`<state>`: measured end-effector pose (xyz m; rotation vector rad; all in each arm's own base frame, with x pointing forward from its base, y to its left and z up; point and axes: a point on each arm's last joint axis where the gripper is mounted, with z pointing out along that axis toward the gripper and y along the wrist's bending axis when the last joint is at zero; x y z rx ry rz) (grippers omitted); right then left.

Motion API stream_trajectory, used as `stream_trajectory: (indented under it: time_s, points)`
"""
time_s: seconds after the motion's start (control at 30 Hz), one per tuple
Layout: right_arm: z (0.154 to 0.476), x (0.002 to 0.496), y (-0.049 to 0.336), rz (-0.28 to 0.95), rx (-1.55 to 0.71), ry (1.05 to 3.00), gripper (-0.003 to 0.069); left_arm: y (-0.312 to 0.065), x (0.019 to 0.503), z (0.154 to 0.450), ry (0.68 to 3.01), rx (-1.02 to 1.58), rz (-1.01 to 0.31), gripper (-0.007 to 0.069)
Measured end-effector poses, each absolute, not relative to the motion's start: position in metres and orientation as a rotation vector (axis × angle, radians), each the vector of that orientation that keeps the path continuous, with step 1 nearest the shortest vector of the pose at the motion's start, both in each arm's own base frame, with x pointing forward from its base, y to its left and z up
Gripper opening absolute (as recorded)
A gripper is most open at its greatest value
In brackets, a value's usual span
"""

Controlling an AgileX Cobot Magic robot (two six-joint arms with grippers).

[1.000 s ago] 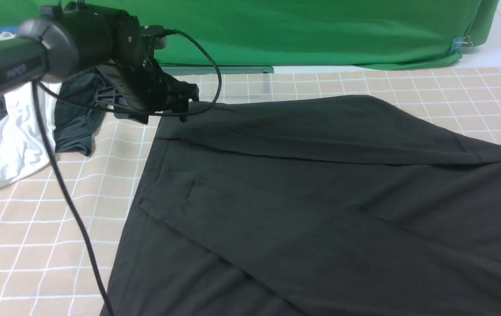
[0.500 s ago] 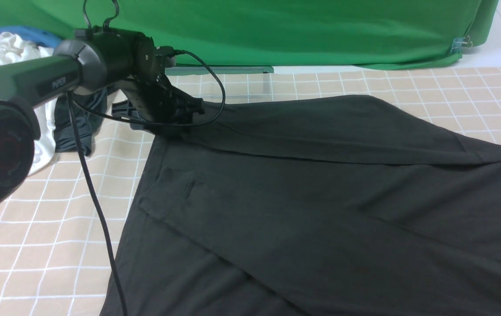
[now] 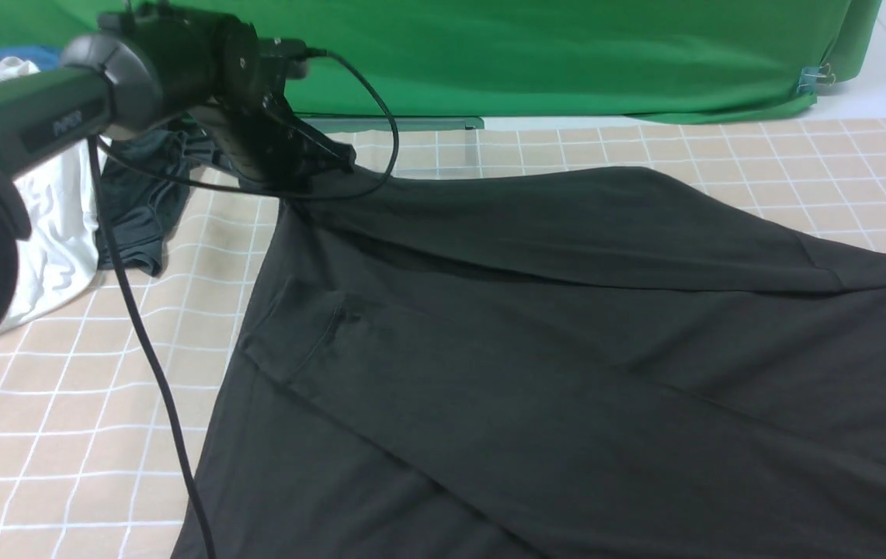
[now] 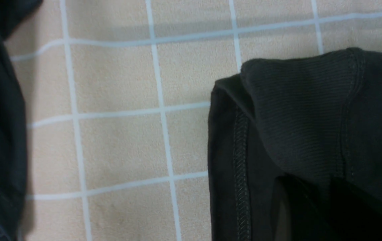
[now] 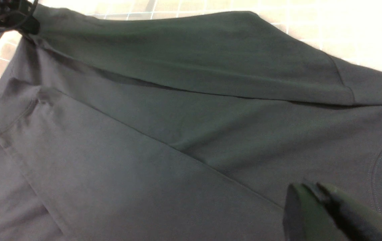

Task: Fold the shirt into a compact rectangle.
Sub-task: 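Grab the top left corner of the dark shirt with the left gripper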

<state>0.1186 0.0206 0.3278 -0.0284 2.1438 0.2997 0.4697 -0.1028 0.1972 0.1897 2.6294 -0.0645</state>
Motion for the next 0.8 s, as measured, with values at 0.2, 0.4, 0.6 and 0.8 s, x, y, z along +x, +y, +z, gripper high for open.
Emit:
stream_trajectory:
  time_s: [0.2, 0.4, 0.6, 0.8]
  points:
    - [0.328, 0.119, 0.021, 0.299, -0.029, 2.144, 0.0071, -0.102, 0.469, 0.186, 2.675, 0.201, -0.044, 0.0080]
    - [0.328, 0.119, 0.021, 0.299, -0.029, 2.144, 0.0071, -0.102, 0.472, 0.171, 2.692, 0.214, -0.031, 0.0190]
    - [0.328, 0.119, 0.021, 0.301, -0.028, 2.144, 0.0073, -0.102, 0.473, 0.165, 2.703, 0.224, -0.021, 0.0258]
    - [0.328, 0.119, 0.021, 0.301, -0.028, 2.144, 0.0081, -0.102, 0.473, 0.165, 2.692, 0.257, -0.016, 0.0258]
